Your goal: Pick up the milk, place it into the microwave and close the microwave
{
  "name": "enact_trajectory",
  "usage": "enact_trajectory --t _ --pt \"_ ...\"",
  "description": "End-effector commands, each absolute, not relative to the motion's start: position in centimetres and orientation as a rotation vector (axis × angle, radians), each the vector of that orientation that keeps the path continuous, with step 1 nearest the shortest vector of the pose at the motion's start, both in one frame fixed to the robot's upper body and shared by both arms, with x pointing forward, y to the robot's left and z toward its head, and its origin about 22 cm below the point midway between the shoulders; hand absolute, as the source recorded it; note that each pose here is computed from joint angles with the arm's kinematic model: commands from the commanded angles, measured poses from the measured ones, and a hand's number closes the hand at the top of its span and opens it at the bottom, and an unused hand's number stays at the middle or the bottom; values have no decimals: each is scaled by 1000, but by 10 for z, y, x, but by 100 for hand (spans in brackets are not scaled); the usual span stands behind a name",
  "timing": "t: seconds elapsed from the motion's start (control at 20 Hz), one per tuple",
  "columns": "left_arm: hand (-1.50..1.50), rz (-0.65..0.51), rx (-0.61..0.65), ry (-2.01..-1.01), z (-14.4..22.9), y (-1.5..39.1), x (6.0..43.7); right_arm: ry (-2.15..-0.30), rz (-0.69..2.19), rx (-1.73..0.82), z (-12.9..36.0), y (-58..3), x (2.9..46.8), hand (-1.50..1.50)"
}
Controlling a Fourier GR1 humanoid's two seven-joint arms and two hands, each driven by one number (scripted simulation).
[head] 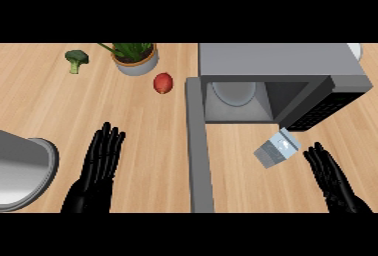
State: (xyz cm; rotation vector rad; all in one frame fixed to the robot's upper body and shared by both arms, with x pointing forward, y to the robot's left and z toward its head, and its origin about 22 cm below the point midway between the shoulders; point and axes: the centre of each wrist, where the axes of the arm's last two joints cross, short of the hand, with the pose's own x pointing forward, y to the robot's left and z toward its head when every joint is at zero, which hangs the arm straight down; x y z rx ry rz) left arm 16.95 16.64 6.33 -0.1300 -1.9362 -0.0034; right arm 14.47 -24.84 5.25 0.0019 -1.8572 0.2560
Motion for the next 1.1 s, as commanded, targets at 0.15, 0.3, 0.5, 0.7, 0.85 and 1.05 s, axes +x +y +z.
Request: enact_trajectory --t 0.15,0.3,0.5,0.7,0.85,1.05 --pt "-150 11 -121 -1943 51 160 160 -1861 225 -52 21 -250 142 -150" --pt "-150 11 -124 -1933 35 136 155 -1847 186 -77 -11 -281 142 -150" --pt "-150 -3 -173 -1905 40 145 150 -1848 204 -103 -24 -286 172 -150" --pt "-150 -4 -171 -1898 28 144 149 -1848 238 -114 -50 -275 191 -150" --pt "-150 16 -155 -1895 49 156 143 -1810 254 -149 -57 -283 209 -150" --pt "-150 29 -187 -1894 37 175 153 -1823 218 -199 -48 -282 236 -150"
